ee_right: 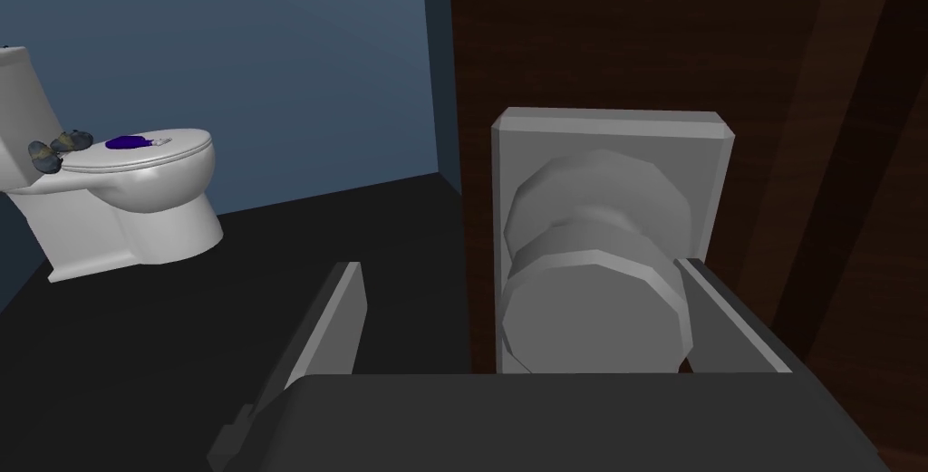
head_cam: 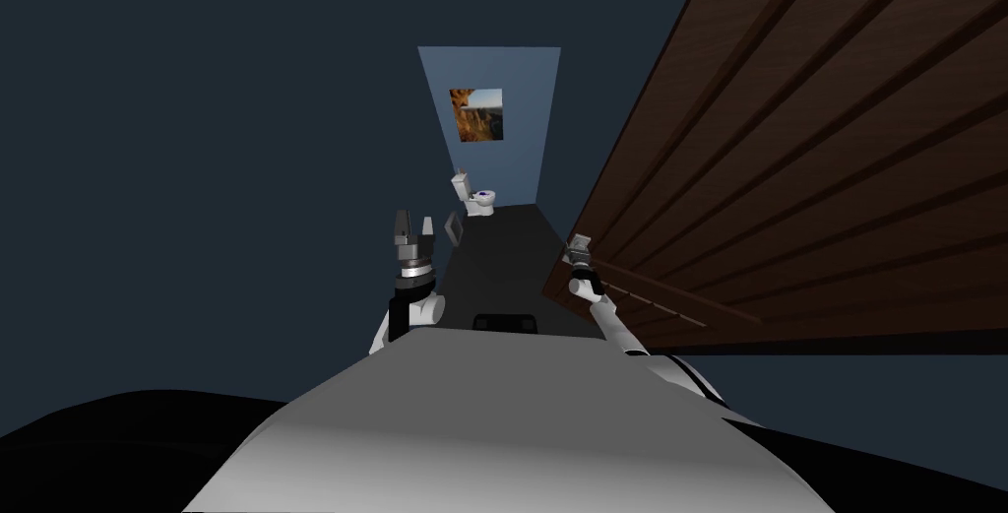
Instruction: Pull the door open
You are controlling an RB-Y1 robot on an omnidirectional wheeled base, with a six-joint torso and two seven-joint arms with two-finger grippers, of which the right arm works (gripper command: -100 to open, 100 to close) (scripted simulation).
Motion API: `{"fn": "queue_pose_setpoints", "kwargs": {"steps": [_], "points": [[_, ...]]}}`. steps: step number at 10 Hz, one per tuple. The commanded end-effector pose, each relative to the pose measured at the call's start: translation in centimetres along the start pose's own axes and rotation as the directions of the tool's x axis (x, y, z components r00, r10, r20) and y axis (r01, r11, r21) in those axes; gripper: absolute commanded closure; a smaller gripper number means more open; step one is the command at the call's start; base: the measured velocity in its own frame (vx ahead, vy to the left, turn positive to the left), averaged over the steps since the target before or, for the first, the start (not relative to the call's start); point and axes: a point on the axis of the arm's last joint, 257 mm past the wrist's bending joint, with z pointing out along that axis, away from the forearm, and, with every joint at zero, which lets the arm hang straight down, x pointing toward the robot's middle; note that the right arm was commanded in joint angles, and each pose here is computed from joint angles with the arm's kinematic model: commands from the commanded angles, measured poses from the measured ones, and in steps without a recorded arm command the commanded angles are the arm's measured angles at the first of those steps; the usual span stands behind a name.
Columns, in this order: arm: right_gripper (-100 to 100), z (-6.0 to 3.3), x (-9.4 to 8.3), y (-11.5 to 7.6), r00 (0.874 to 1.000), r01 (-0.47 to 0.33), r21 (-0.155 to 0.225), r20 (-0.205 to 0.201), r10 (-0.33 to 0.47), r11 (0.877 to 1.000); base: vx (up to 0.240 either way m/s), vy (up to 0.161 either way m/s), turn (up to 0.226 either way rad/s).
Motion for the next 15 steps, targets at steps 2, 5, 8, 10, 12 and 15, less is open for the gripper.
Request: {"fn": "queue_pose_setpoints", "kwargs": {"steps": [2, 5, 8, 10, 12, 15], "points": [[100, 0.76, 0.73, -2.75, 1.000, -0.017, 0.033, -0.011, 0.017, 0.999, -0.013, 0.003, 0.028], [100, 0.76, 0.73, -2.75, 1.000, -0.017, 0.033, -0.011, 0.017, 0.999, -0.013, -0.010, 0.005], [100, 0.83, 0.72, -2.61, 1.000, -0.017, 0.026, -0.011, 0.017, 1.000, -0.006, 0.000, 0.016], [100, 0.83, 0.72, -2.61, 1.000, -0.017, 0.026, -0.011, 0.017, 1.000, -0.014, -0.006, 0.028], [100, 0.83, 0.72, -2.61, 1.000, -0.017, 0.026, -0.011, 0.017, 1.000, 0.001, -0.001, 0.006], [100, 0.83, 0.72, -2.61, 1.000, -0.017, 0.026, -0.011, 0.017, 1.000, -0.004, 0.003, 0.001]]}}
